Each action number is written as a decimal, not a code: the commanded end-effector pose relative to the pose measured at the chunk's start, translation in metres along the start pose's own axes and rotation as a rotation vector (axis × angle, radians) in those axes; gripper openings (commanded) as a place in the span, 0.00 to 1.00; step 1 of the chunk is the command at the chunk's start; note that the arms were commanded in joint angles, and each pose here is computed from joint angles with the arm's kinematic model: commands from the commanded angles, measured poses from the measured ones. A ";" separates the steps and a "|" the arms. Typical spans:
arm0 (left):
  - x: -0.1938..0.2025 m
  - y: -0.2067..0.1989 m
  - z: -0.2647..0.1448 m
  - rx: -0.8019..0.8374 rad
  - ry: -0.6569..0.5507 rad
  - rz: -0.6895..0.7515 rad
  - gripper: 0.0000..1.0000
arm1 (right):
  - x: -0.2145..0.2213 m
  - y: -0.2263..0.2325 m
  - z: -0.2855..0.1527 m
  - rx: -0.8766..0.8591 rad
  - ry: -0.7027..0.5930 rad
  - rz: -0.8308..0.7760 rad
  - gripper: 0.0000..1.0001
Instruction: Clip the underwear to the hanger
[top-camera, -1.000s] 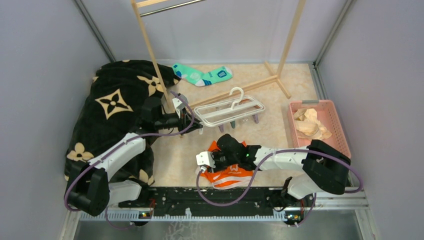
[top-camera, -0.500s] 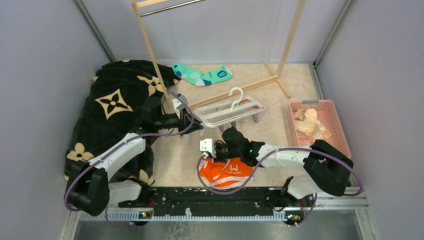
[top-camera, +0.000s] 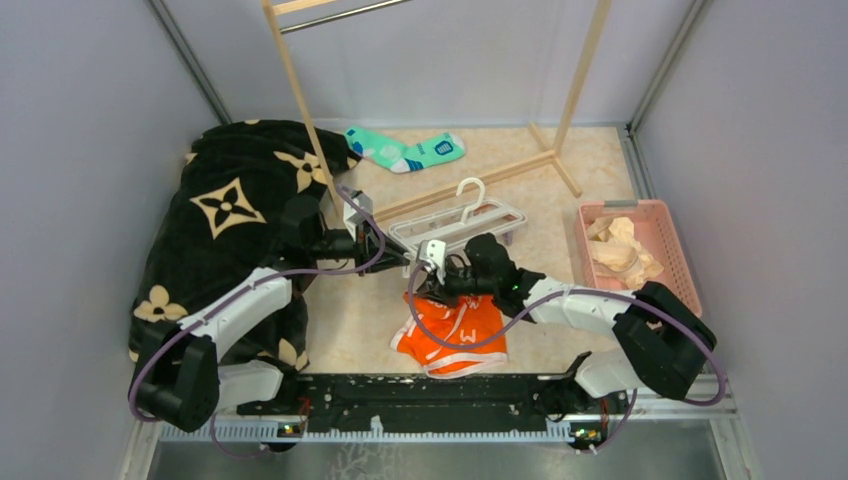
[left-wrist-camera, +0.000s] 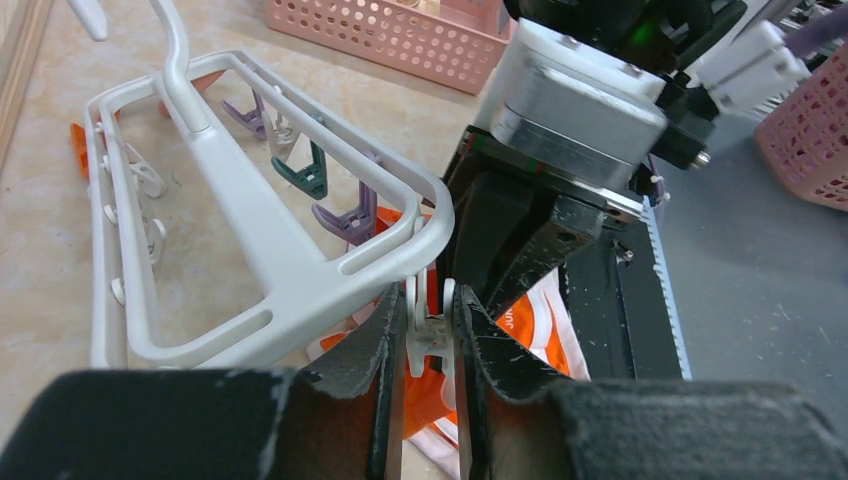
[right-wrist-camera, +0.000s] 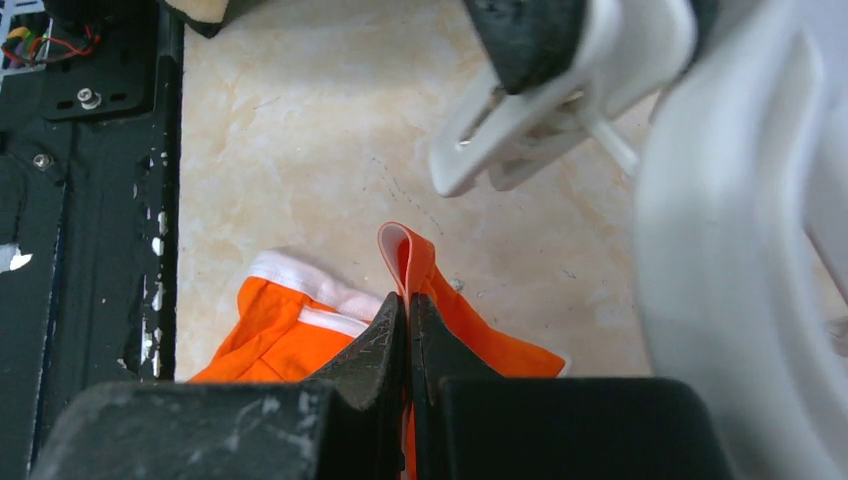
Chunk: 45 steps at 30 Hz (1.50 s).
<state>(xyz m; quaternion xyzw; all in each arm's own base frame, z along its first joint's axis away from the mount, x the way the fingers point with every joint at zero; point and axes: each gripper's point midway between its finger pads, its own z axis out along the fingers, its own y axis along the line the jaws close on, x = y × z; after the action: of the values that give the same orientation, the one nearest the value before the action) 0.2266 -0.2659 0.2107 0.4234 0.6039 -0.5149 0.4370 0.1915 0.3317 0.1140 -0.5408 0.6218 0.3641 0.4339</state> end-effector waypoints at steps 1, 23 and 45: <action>-0.005 -0.008 -0.001 0.057 -0.016 0.045 0.00 | -0.041 -0.004 -0.005 -0.021 -0.109 0.007 0.00; 0.001 -0.007 0.001 0.074 -0.002 0.027 0.00 | -0.083 -0.011 -0.009 -0.011 -0.185 -0.013 0.00; 0.002 -0.006 0.001 0.072 0.005 0.025 0.00 | -0.088 -0.017 -0.011 0.023 -0.189 -0.030 0.00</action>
<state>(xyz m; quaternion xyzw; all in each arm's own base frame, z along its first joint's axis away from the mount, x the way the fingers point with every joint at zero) 0.2222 -0.2671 0.2050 0.4346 0.5961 -0.5257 0.4236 0.1985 0.3429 0.1572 -0.5129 0.6106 0.4009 0.4509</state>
